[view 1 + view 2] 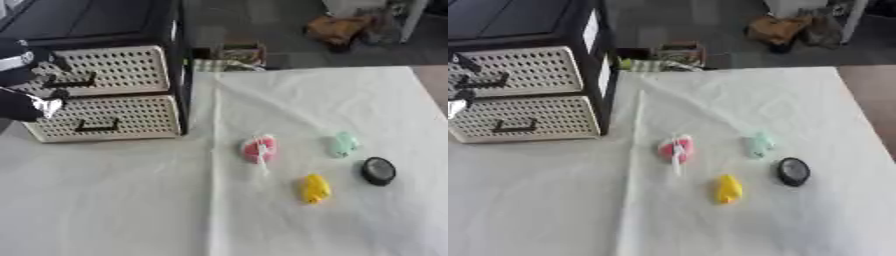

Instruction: Pick up objects from table and place into drawer.

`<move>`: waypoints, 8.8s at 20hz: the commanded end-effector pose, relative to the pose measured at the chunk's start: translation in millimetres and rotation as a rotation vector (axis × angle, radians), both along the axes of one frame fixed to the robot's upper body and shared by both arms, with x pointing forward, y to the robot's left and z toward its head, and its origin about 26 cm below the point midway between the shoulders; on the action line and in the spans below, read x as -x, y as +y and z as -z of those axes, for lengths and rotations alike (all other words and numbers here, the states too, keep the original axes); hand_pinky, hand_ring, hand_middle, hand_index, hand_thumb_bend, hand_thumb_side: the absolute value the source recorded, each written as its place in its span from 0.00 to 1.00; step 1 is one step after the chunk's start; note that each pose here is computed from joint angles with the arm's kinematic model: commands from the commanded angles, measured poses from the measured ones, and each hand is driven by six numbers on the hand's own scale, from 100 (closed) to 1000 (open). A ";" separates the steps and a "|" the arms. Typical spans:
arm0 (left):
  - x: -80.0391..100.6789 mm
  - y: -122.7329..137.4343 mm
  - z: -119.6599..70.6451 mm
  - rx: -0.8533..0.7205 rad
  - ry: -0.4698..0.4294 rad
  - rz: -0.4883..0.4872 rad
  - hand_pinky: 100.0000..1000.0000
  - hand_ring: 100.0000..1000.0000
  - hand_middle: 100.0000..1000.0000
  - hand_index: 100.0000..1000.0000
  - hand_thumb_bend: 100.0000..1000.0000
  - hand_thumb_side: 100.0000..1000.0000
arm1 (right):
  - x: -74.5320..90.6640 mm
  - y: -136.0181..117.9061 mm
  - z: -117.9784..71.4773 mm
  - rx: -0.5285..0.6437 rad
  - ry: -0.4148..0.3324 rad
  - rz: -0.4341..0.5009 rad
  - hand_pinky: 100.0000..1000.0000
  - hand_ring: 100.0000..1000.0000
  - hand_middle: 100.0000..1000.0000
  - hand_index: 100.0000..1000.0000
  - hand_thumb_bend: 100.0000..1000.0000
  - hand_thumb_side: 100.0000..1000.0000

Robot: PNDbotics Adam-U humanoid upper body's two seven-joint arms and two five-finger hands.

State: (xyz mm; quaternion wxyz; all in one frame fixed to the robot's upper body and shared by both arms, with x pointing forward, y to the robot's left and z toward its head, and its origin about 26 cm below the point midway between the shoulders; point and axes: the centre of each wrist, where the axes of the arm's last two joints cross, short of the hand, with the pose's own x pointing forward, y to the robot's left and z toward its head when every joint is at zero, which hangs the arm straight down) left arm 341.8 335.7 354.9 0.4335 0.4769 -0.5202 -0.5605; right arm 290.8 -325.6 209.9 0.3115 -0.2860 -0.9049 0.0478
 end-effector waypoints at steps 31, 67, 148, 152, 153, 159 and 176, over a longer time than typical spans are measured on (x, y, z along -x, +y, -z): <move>-6.6 7.2 4.6 -0.153 0.018 -0.023 0.00 0.00 0.00 0.83 0.01 0.34 | 2.6 -2.1 -9.2 0.010 -0.035 0.002 0.67 0.55 0.31 0.70 0.39 0.72; 41.2 2.0 19.9 -0.099 0.026 0.050 0.00 0.00 0.00 0.76 0.01 0.34 | 2.9 -2.6 -7.9 -0.009 -0.039 0.008 0.68 0.55 0.32 0.70 0.39 0.72; 71.2 5.3 7.5 -0.056 -0.039 0.262 0.00 0.00 0.00 0.89 0.01 0.34 | 3.8 -4.7 -6.4 -0.028 -0.046 0.032 0.68 0.56 0.33 0.70 0.39 0.72; 73.7 6.5 -3.0 0.036 -0.104 0.370 0.00 0.00 0.00 0.87 0.01 0.34 | 4.1 -5.9 -7.5 -0.024 -0.053 0.041 0.68 0.56 0.33 0.71 0.39 0.72; 74.3 6.6 -5.8 0.069 -0.130 0.402 0.00 0.00 0.00 0.86 0.01 0.34 | 4.1 -6.1 -8.0 -0.021 -0.055 0.042 0.68 0.56 0.33 0.71 0.39 0.72; 75.0 7.2 -10.5 0.299 -0.285 0.542 0.00 0.00 0.00 0.80 0.00 0.28 | 3.8 -7.1 -12.6 -0.004 -0.071 0.052 0.69 0.57 0.34 0.71 0.38 0.75; 52.9 -11.2 63.0 1.150 -0.701 0.889 0.00 0.00 0.00 0.82 0.00 0.51 | 3.5 -13.6 -46.9 0.151 -0.122 0.146 0.70 0.59 0.35 0.73 0.35 1.00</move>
